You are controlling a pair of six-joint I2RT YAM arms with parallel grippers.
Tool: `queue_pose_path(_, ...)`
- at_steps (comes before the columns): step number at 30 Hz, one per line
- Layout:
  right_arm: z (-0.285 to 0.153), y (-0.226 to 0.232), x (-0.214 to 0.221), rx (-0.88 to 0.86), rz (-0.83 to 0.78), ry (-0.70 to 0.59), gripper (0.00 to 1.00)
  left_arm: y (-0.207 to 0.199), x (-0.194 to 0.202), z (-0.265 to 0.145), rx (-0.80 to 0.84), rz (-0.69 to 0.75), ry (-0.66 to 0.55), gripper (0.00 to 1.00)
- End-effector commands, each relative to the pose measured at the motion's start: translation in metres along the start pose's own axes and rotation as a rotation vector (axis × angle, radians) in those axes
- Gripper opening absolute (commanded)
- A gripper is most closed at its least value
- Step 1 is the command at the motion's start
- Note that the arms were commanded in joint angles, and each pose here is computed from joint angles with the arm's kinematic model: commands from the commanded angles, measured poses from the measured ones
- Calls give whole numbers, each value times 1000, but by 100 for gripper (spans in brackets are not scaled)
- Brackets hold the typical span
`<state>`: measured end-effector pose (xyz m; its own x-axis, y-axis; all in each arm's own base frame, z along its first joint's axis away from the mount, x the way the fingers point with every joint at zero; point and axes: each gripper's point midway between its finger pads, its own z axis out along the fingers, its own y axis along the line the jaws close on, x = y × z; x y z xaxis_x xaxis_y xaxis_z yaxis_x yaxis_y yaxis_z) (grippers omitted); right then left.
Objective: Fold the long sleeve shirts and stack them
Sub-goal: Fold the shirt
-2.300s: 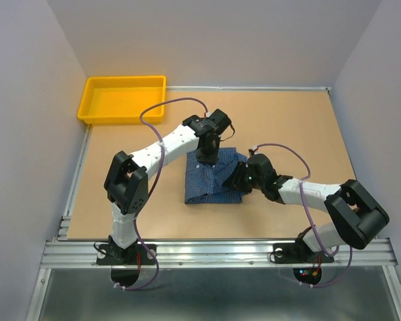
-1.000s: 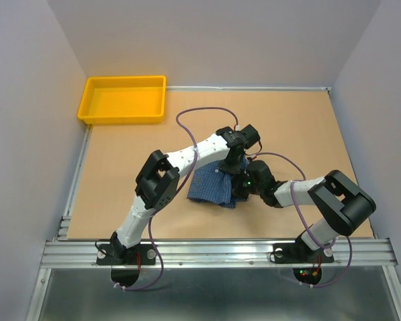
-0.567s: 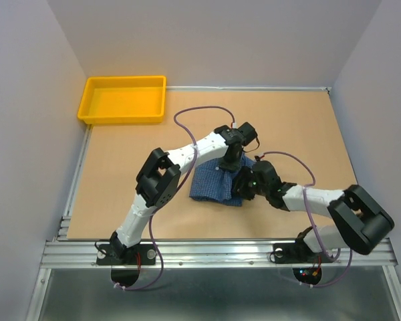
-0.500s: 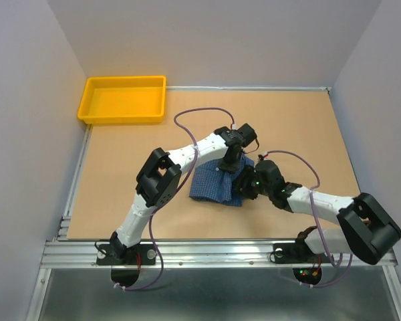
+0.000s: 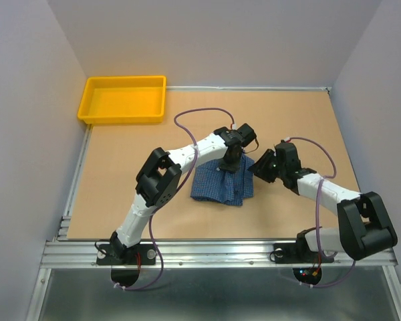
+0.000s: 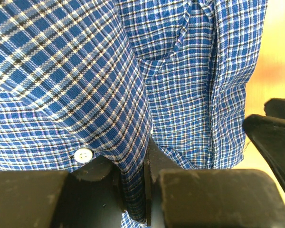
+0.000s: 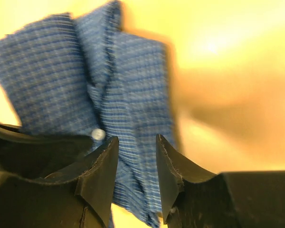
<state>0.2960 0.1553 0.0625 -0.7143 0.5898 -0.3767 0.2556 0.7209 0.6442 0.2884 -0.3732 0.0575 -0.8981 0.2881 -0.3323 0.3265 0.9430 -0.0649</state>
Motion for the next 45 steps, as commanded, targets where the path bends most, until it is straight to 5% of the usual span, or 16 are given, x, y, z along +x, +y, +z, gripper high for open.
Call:
queue_pose_path(1, 0, 50, -38, -124, -78, -45, 43, -9, -14, -22, 43, -11, -50, 6)
queue_pose_path(8, 17, 58, -43, -138, -78, -17, 43, -13, -18, -42, 70, 4, -82, 20)
queue_pose_path(25, 60, 24, -16, -130, -9, 62, 26, -33, -16, -50, 89, 83, -108, 20)
queue_pose_path(32, 56, 25, -20, -142, -18, 39, 26, -49, -14, -62, 133, 124, -129, 46)
queue_pose_path(38, 38, 36, -44, -145, -56, -55, 27, -55, -23, -92, 201, 109, -194, 80)
queue_pose_path(45, 15, 36, -71, -121, -81, -135, 29, -50, -39, -146, 282, 16, -310, 84)
